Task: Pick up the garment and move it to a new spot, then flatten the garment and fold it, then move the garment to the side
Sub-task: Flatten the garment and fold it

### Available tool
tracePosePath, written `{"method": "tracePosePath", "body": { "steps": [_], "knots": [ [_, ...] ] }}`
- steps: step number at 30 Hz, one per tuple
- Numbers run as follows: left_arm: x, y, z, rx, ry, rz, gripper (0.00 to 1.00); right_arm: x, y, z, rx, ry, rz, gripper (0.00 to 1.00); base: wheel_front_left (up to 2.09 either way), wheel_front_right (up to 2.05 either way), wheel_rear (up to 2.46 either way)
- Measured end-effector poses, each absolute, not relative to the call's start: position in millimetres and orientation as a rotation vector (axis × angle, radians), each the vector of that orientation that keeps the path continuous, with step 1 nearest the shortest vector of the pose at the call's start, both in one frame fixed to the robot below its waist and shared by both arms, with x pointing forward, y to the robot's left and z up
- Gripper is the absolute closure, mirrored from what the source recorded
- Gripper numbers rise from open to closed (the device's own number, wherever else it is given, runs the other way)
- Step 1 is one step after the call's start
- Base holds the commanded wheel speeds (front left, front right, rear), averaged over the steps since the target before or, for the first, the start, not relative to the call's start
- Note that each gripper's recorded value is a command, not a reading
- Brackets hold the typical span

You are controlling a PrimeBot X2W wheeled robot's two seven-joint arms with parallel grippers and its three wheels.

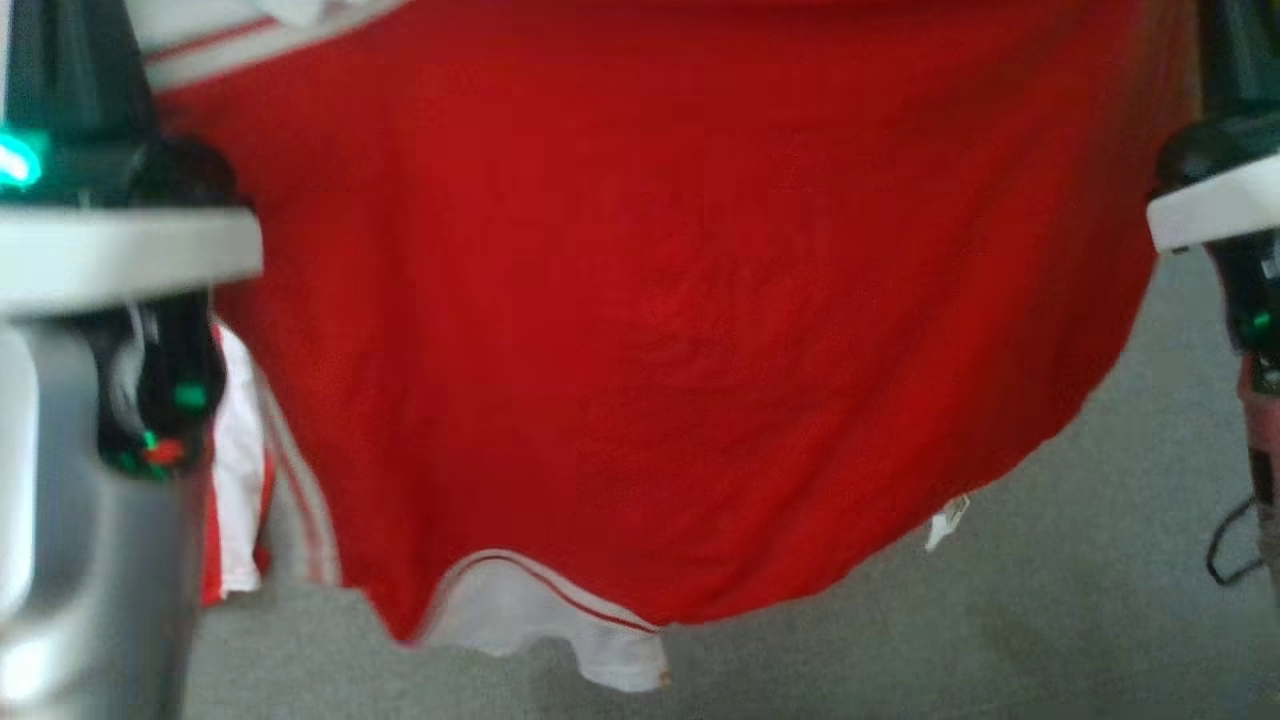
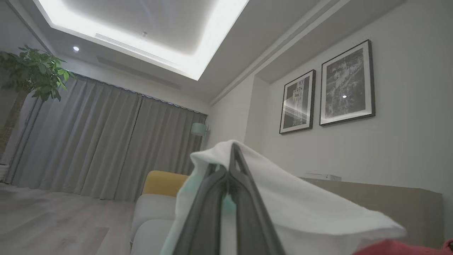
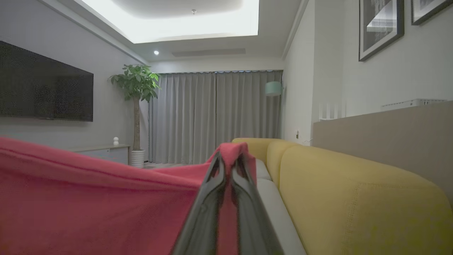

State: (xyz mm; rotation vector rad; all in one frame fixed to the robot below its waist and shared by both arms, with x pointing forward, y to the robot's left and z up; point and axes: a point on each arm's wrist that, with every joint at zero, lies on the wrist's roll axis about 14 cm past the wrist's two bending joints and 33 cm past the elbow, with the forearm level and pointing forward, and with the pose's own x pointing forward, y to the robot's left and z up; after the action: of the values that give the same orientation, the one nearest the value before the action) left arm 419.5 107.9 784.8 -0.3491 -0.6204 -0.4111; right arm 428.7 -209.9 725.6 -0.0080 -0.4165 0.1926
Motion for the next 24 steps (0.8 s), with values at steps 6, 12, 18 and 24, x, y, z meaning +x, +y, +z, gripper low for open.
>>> {"method": "tracePosePath", "body": {
  "steps": [6,12,18,24],
  "knots": [
    [505.6,102.1,768.0,-0.259,-0.509,-0.411,1.00,493.0,-206.5,722.1,-0.047,-0.369,0.189,1.00,0.00,0.00,0.00],
    [594.1,114.3,772.3,-0.207,-0.506,-0.351,1.00,580.7,-213.8,727.4,-0.114,-0.379,0.144,1.00,0.00,0.00,0.00],
    [628.8,126.7,775.4,-0.152,-0.525,-0.306,1.00,626.4,-214.9,716.4,-0.150,-0.393,0.115,1.00,0.00,0.00,0.00],
    [643.4,128.6,722.9,-0.072,-0.397,-0.309,1.00,648.9,-180.9,642.1,-0.197,-0.218,0.201,1.00,0.00,0.00,0.00]
  ]
}}
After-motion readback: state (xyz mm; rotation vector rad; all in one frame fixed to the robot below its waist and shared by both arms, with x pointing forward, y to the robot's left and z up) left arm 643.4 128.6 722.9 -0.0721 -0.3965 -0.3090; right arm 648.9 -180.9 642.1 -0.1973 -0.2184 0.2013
